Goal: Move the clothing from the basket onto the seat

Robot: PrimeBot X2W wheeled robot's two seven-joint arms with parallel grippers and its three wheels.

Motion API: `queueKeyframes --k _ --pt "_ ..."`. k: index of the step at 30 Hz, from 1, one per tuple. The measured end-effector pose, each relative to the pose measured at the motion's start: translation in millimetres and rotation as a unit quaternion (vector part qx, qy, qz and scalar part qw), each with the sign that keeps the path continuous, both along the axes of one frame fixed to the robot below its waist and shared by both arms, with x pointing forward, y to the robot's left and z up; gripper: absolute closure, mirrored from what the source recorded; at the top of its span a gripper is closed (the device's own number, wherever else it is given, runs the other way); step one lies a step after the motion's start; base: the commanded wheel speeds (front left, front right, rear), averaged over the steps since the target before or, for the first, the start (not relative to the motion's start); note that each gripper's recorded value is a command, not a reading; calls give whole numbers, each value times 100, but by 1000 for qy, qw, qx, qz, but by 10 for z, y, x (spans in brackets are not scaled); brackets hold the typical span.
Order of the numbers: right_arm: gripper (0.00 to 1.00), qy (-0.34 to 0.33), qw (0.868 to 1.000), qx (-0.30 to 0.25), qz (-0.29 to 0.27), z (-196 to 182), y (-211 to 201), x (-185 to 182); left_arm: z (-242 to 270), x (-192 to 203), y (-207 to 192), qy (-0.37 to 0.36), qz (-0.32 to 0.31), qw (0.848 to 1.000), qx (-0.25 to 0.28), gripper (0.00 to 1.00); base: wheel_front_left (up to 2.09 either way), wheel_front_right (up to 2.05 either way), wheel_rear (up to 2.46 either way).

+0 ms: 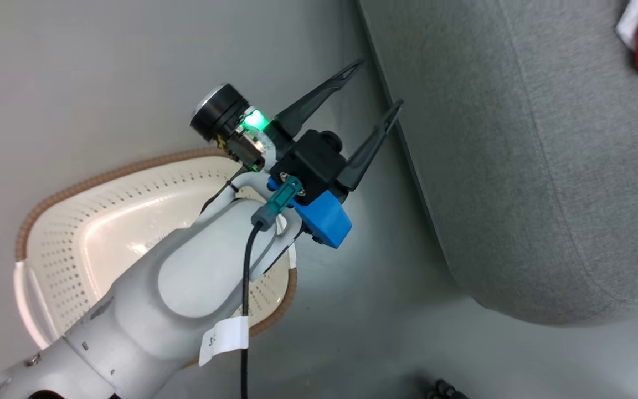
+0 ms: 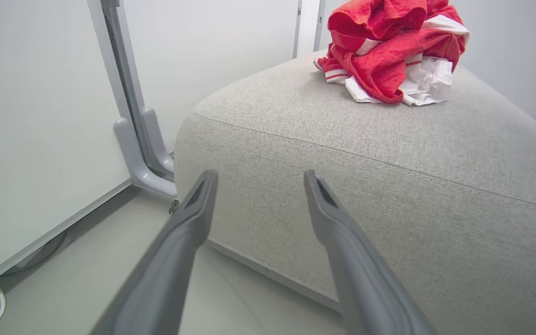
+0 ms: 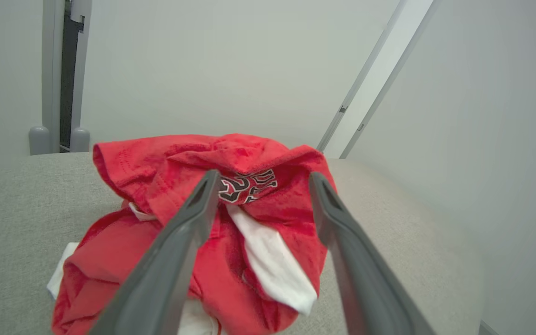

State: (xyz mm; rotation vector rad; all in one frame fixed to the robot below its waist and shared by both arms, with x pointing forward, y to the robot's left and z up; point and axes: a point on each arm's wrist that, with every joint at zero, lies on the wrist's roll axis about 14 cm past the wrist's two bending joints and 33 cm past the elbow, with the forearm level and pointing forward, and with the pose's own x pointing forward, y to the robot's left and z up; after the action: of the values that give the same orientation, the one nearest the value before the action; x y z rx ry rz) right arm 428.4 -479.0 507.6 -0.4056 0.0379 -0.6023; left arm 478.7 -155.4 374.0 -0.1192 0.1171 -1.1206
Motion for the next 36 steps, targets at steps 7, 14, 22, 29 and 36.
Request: queueKeyframes --k 7,14,22,29,36 --pt "0 -48 996 -3 77 330 522 80 429 140 283 -18 76 997 -7 0 0 0 0" --pt "0 -83 980 20 177 506 1180 311 931 266 828 -50 180 982 -26 0 0 0 0" --pt "0 -112 950 63 285 616 1994 521 1348 284 1608 -82 300 950 -34 0 0 0 0" --pt "0 -123 925 98 345 663 2536 521 1499 120 2251 -93 389 916 -28 0 0 0 0" --pt "0 -112 912 136 370 554 2833 366 1511 -168 2692 -92 445 891 -19 0 0 0 0"
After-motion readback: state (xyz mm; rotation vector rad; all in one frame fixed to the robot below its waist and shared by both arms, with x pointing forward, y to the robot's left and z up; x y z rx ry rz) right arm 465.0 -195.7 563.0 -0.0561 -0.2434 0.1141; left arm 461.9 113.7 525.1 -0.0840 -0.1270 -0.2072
